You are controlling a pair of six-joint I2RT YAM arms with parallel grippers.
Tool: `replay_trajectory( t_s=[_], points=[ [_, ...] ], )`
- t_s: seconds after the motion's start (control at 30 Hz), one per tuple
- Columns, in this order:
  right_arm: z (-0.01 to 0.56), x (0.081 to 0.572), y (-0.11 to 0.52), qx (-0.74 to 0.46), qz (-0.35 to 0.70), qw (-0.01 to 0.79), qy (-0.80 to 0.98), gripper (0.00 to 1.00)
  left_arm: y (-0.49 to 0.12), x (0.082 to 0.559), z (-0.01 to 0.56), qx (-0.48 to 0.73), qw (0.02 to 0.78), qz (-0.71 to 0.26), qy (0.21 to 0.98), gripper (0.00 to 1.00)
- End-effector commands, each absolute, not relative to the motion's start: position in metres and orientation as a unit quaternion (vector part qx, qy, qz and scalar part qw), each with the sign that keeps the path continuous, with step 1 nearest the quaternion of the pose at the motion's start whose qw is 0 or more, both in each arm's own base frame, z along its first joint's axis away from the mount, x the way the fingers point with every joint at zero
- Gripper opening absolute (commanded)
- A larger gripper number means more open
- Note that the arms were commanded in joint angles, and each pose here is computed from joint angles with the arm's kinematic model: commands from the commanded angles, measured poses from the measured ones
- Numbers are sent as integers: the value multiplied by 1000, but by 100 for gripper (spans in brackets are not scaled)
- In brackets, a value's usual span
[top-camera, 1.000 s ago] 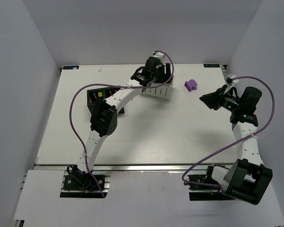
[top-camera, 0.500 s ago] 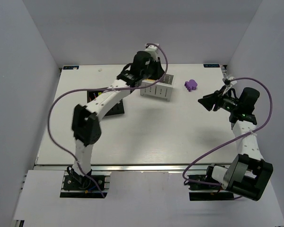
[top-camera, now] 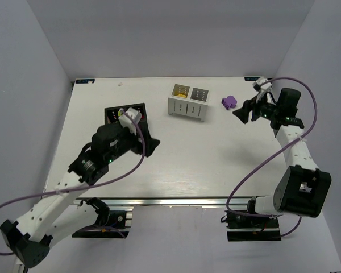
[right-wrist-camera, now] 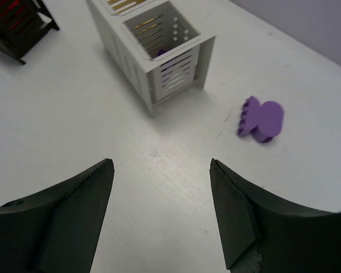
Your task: Sort the legos into containers by color
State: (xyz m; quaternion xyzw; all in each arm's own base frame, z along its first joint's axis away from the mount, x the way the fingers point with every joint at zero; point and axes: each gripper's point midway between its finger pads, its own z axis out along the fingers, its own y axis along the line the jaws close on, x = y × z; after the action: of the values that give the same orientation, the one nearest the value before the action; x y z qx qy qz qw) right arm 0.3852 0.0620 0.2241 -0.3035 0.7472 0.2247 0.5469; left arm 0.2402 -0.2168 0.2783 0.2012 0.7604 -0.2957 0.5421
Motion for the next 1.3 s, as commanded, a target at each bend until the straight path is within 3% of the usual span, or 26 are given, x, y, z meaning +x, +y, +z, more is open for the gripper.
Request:
replay_trajectory(
  t_s=[0.0,0.2,0.47,0.63,0.8,0.9,0.93,1.0,1.03,1.07,1.27],
  points=[
    [252,416,53,-301,169,557,755,74,-176,232,243,187,551,-219,783,93],
    [264,439,65,-307,146,555,760,75,-156,229,260,157,595,-202,762,95],
    [245,453,61,-370,109,530,755,79,-154,228,260,157,595,-201,762,96],
    [248,460,60,-431,80,531,725,89,-152,228,261,152,599,-198,761,96],
    [238,488,48,-461,47,513,723,89,-151,228,259,152,598,-196,762,96],
    [225,512,38,-443,36,497,746,89,-151,230,257,153,596,-192,764,96],
    [202,524,30,-418,31,475,774,89,-151,230,256,153,595,-190,766,96],
    [208,546,19,-338,32,464,818,89,-152,232,252,154,589,-186,771,96],
    [172,560,12,-316,34,424,848,89,-153,232,251,154,588,-186,772,96],
    [204,581,8,-297,19,450,842,89,-153,234,249,155,585,-183,775,96],
    [166,597,8,-230,40,451,861,89,-153,237,244,155,581,-176,779,97]
  ],
)
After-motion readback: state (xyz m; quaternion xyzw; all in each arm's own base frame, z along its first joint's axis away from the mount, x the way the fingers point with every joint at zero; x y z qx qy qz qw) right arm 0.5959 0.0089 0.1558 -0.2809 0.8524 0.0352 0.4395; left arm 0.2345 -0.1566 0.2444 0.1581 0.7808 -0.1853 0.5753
